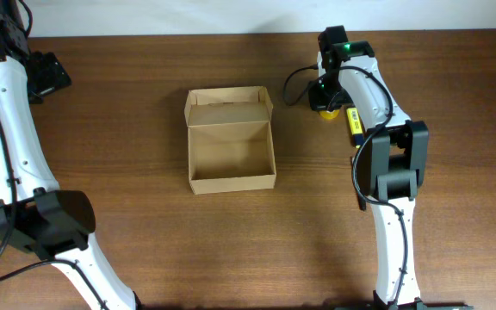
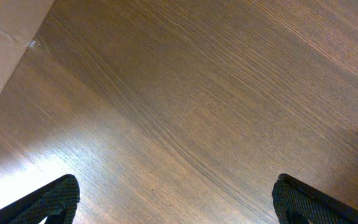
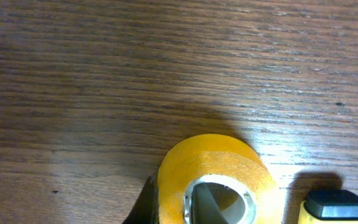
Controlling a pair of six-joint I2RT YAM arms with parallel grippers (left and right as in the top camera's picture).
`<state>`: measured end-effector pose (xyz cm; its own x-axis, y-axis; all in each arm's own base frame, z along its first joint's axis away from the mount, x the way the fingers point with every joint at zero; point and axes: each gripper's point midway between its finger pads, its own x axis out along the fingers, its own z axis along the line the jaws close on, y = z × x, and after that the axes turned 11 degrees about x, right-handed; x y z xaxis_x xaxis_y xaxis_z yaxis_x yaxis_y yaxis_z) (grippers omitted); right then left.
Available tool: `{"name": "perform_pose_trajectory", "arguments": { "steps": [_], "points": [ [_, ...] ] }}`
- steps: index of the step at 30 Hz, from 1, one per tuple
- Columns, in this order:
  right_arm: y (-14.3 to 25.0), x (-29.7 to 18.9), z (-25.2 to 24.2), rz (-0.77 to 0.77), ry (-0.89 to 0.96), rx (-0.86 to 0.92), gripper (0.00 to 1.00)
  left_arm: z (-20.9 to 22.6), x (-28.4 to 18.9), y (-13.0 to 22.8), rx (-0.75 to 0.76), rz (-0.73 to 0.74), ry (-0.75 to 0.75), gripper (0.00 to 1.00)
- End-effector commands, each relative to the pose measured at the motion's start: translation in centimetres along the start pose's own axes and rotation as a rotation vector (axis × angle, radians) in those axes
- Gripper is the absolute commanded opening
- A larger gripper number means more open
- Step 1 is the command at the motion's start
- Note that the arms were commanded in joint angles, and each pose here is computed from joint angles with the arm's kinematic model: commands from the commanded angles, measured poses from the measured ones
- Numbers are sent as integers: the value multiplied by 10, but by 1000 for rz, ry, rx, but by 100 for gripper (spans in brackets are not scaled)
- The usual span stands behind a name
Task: Pack container
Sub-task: 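Grasp the tape roll rim with the right gripper, then carry the tape roll into the box and release it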
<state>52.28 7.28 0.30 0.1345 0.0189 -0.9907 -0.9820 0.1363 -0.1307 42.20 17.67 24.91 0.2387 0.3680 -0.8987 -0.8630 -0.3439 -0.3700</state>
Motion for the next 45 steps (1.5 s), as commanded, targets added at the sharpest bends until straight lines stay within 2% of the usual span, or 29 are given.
{"name": "perform_pose_trajectory", "arguments": {
  "steps": [1,7,12,21,26,30,34,40,45],
  "points": [
    [11,20,-1,51,3,6,4,0,5,1,13,11,-5,100],
    [10,6,1,43,-7,12,4,0,5,1,13,11,-5,100],
    [0,-27,4,-16,-24,12,4,0,5,1,13,11,-5,100],
    [-17,-123,12,-194,-76,2,4,0,5,1,13,11,-5,100],
    [-8,-182,26,-280,-102,-64,4,0,5,1,13,11,-5,100],
    [19,-227,60,-328,-123,-244,4,0,5,1,13,11,-5,100],
    [55,-247,97,-326,-131,-493,4,0,5,1,13,11,-5,100],
    [117,-241,159,-244,-162,-910,4,0,5,1,13,11,-5,100],
    [162,-225,205,-180,-242,-1147,4,0,5,1,13,11,-5,100]
  ]
}}
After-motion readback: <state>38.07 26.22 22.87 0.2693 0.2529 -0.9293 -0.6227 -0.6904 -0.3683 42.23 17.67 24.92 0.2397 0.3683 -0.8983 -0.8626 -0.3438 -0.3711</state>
